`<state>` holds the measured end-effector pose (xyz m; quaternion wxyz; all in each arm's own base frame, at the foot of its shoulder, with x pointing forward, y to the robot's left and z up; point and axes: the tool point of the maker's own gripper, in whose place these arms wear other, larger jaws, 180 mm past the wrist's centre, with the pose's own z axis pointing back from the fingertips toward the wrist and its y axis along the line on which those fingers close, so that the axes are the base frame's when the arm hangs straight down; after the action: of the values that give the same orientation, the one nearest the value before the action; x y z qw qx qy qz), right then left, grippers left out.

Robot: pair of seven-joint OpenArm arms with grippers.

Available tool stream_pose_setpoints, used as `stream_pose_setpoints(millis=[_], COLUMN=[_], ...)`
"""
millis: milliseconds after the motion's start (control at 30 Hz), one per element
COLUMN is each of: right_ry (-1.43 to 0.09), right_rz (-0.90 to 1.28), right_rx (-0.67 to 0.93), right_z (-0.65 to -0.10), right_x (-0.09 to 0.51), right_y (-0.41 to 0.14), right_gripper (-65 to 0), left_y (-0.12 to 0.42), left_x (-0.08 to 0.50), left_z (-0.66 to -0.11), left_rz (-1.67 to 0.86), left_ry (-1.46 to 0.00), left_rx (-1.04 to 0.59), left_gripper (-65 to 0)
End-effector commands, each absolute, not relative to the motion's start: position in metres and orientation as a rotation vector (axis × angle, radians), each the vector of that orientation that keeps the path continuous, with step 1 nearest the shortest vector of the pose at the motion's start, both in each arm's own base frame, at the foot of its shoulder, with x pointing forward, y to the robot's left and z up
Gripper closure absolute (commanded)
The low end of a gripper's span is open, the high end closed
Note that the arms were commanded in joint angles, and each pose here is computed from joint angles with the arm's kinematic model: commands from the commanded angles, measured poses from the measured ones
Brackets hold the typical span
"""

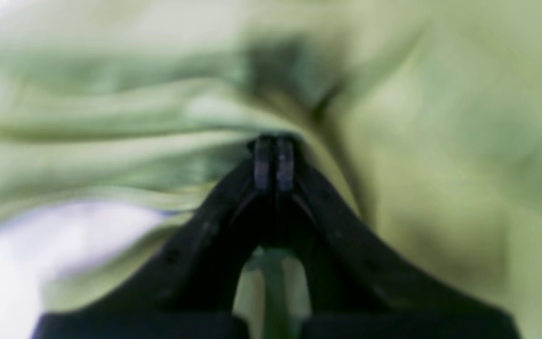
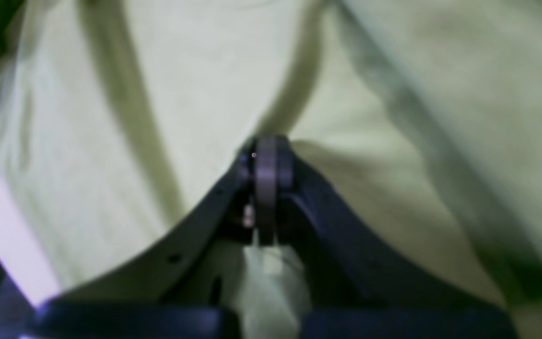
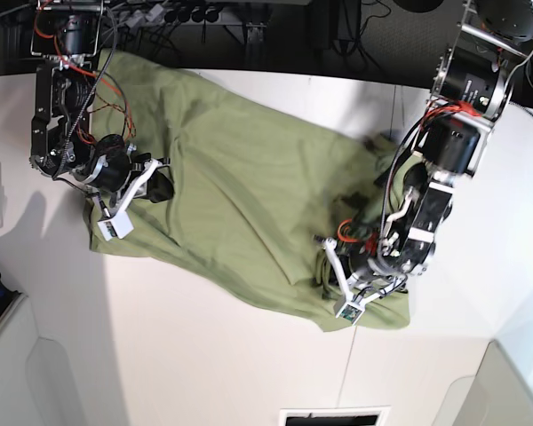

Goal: Layout the t-shirt on the table in an organized manner, then fold the t-shirt properly
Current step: 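Lift the shirt with both grippers and bring the grippers together, then gather the shirt with both grippers into a bunched pile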

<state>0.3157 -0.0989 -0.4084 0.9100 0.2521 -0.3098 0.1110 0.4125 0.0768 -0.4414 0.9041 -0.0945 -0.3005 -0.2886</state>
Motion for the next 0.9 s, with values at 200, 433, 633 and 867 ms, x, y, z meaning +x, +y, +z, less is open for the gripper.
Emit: stream_pose_setpoints(millis=[200,433,633,867], right_ry=[-0.753,-0.868,-0.951,-0.935], right_rz=[0.252,0.283,0.302,0.360], right_rx=[0.599,0.599,0.562,0.521], right_z=[-0.376,-0.338,-0.307,-0.310], right_x=[0.328,0.358,0.391,0.416], right_y=[-0.068,-0.063,-0.066,-0.053], right_gripper=[0.0,0.0,0.0,0.0], left_y=[0.014,-0.003,0.001,0.015], left_x=[0.407,0.427,0.428,0.407], left_z=[-0.441,-0.388,-0.341,-0.321], left_rz=[-0.689,-0.717,-0.765,-0.845], left_ry=[-0.522,-0.544,-0.624,-0.652], left_rx=[-0.283,-0.393,-0.466,-0.541], left_gripper=[0.0,0.0,0.0,0.0])
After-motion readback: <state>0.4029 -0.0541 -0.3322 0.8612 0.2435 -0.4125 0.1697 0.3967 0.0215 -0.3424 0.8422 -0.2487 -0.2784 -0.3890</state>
